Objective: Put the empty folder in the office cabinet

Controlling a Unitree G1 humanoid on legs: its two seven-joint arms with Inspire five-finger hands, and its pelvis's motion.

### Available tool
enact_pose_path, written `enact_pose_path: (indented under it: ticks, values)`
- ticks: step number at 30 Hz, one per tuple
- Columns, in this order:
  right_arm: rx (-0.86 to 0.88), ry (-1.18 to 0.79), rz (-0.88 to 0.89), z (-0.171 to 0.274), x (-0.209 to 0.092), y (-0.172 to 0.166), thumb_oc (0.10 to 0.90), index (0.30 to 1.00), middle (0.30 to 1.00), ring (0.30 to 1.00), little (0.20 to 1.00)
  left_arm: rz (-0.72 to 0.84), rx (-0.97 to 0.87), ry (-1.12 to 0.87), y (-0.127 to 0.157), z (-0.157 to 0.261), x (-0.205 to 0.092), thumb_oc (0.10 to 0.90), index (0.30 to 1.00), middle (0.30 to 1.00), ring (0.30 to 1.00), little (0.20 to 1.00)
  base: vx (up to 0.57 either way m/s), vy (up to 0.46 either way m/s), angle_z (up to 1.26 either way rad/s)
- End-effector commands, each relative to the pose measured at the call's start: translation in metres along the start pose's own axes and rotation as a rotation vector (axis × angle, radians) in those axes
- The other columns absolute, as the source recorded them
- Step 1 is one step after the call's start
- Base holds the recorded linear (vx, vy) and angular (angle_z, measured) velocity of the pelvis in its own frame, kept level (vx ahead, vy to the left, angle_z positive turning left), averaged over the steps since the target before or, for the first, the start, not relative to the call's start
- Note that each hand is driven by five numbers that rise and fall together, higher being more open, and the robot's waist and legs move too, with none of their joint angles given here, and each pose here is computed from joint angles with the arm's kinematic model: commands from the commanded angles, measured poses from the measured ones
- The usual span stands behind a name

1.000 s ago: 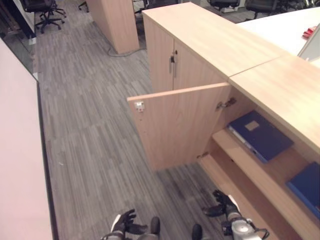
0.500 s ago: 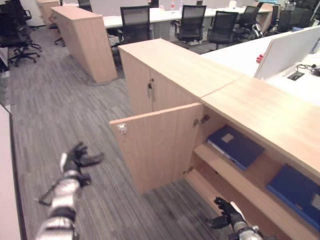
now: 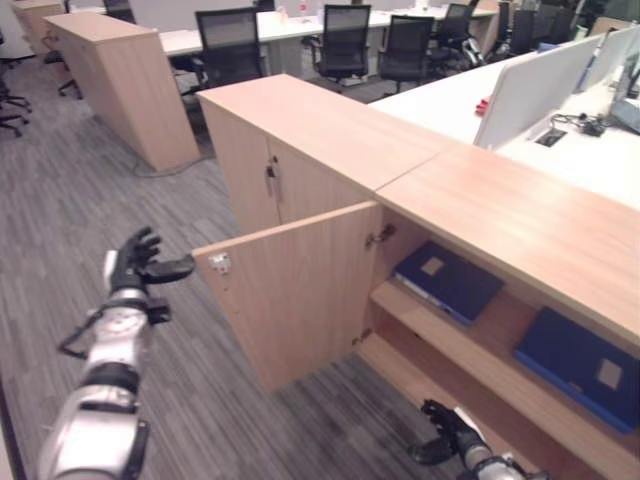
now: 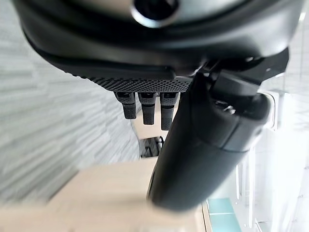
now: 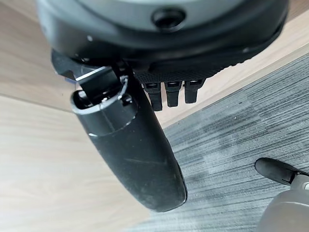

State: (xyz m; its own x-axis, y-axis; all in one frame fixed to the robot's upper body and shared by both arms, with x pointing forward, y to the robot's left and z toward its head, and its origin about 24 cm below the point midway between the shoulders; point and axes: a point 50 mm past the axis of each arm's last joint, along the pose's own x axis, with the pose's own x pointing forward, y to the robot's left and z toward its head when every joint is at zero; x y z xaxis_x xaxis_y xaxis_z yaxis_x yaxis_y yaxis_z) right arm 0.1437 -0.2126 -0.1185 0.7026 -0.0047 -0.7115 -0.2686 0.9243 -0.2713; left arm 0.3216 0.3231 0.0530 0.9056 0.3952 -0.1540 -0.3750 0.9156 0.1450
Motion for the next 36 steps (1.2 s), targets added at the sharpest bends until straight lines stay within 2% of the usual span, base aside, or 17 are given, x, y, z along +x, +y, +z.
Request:
enact_pose_path:
  ticks: [1, 8, 10, 11, 12, 16, 20, 22, 30, 32, 36]
  values:
    - [-0.028, -0.168, -0.064, 0.042, 0.010, -0.023, 0.800, 0.900, 0.900, 0.900, 0.900, -0.045, 0.012, -0.226, -0.012, 0.064, 0.015, 0.800, 0.900, 0.900, 0.900, 0.900, 0.00, 0.000, 0.00]
    - [-0.029, -0.161, -0.068, 0.042, 0.011, -0.022, 0.800, 0.900, 0.900, 0.900, 0.900, -0.153, -0.017, -0.174, -0.047, 0.038, 0.007, 0.800, 0.900, 0.900, 0.900, 0.900, 0.00, 0.001, -0.01]
    - [-0.031, -0.165, -0.074, 0.043, 0.011, -0.023, 0.800, 0.900, 0.900, 0.900, 0.900, -0.249, 0.007, -0.187, -0.069, 0.033, -0.001, 0.800, 0.900, 0.900, 0.900, 0.900, 0.00, 0.000, 0.00]
    - [-0.031, -0.165, -0.074, 0.043, 0.011, -0.023, 0.800, 0.900, 0.900, 0.900, 0.900, -0.249, 0.007, -0.187, -0.069, 0.033, -0.001, 0.800, 0.900, 0.900, 0.900, 0.900, 0.00, 0.000, 0.00]
    - [-0.030, -0.167, -0.076, 0.044, 0.011, -0.023, 0.800, 0.900, 0.900, 0.900, 0.900, -0.316, 0.021, -0.197, -0.082, 0.029, -0.008, 0.800, 0.900, 0.900, 0.900, 0.900, 0.00, 0.002, 0.05]
    - [-0.031, -0.166, -0.078, 0.044, 0.011, -0.024, 0.800, 0.900, 0.900, 0.900, 0.900, -0.445, 0.026, -0.218, -0.103, 0.022, -0.024, 0.800, 0.900, 0.900, 0.900, 0.900, 0.00, 0.002, 0.09]
    - [-0.036, -0.166, -0.078, 0.044, 0.010, -0.024, 0.800, 0.900, 0.900, 0.900, 0.900, -0.531, 0.016, -0.242, -0.112, 0.018, -0.038, 0.800, 0.900, 0.900, 0.900, 0.900, -0.01, 0.000, 0.10]
    - [-0.036, -0.156, -0.079, 0.041, 0.009, -0.024, 0.800, 0.900, 0.900, 0.900, 0.900, -0.630, -0.015, -0.280, -0.121, 0.021, -0.054, 0.800, 0.900, 0.900, 0.900, 0.900, -0.01, 0.001, 0.11]
    - [-0.027, -0.125, -0.079, 0.033, 0.008, -0.021, 0.800, 0.900, 0.900, 0.900, 0.900, -0.811, -0.186, -0.284, -0.128, 0.013, -0.097, 0.800, 0.900, 0.900, 0.900, 0.900, -0.01, 0.000, 0.10]
    - [-0.013, -0.110, -0.086, 0.030, 0.008, -0.021, 0.800, 0.900, 0.900, 0.900, 0.900, -0.870, -0.212, -0.233, -0.120, -0.002, -0.115, 0.800, 0.900, 0.900, 0.900, 0.900, -0.02, 0.009, 0.05]
    - [-0.003, -0.100, -0.091, 0.026, 0.007, -0.022, 0.800, 0.900, 0.900, 0.900, 0.900, -0.899, -0.202, -0.194, -0.109, -0.013, -0.129, 0.800, 0.900, 0.900, 0.900, 0.900, 0.00, 0.000, 0.00]
